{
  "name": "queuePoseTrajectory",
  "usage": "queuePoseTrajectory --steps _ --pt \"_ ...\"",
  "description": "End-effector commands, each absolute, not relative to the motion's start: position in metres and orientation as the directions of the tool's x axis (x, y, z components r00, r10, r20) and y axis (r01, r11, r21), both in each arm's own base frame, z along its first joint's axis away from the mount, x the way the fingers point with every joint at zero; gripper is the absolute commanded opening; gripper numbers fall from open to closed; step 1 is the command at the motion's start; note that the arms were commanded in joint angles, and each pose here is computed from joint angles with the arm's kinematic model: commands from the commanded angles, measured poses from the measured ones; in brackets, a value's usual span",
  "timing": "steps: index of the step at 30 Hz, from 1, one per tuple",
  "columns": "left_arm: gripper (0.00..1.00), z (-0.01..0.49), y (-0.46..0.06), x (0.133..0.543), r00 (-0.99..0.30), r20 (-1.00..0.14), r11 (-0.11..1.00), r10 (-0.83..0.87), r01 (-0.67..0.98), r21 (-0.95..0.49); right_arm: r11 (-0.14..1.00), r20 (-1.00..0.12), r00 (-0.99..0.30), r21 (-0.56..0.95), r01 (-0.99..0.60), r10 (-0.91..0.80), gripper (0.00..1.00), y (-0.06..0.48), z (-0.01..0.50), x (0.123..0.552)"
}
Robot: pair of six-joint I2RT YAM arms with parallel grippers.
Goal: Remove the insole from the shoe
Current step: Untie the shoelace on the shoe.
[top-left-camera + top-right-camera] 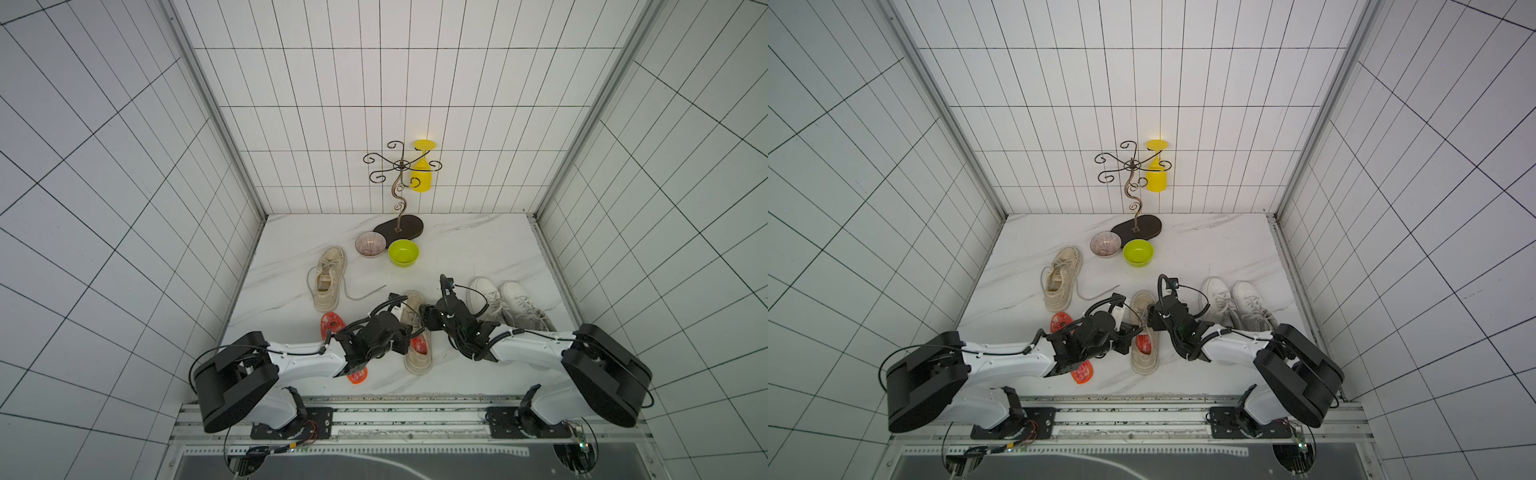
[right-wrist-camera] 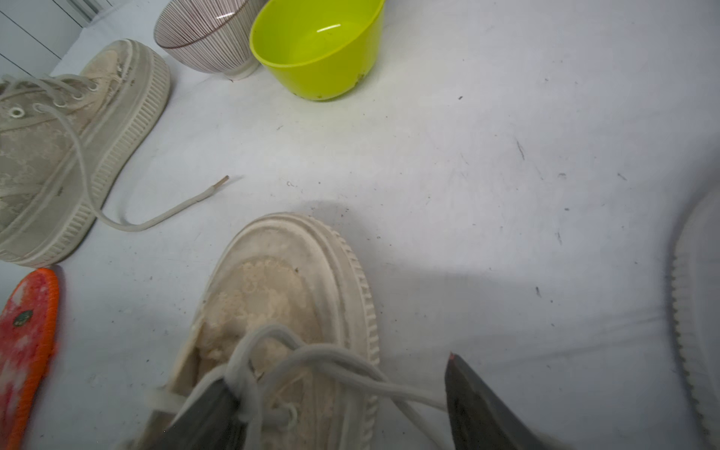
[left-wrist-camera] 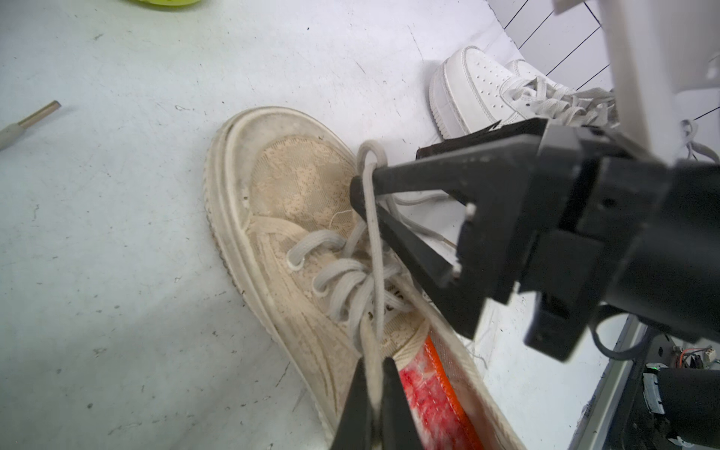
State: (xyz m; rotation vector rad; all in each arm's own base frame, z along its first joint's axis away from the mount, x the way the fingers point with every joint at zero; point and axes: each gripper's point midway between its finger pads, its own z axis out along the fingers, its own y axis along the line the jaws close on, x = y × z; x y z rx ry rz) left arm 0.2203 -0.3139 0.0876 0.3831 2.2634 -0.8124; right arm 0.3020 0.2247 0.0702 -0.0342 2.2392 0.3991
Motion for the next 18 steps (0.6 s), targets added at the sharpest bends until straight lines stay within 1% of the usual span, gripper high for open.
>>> queuePoseTrajectory --steps 1,7,18 --pt "0.00 0.110 -0.331 0.214 -0.685 -0.727 0.698 0.039 0.540 -0.471 0.949 -0.788 -0.575 0.309 -0.060 0.220 0.80 0.217 0.098 0.333" --pt "0.00 0.107 -0.329 0.213 -0.686 -0.726 0.703 0.042 0.537 -0.467 0.943 -0.808 -0.522 0.331 -0.019 0.273 0.85 0.210 0.120 0.351" --pt "0.00 0.106 -0.326 0.212 -0.684 -0.729 0.705 0.040 0.536 -0.464 0.918 -0.815 -0.430 0.382 0.106 0.388 0.89 0.166 0.149 0.378"
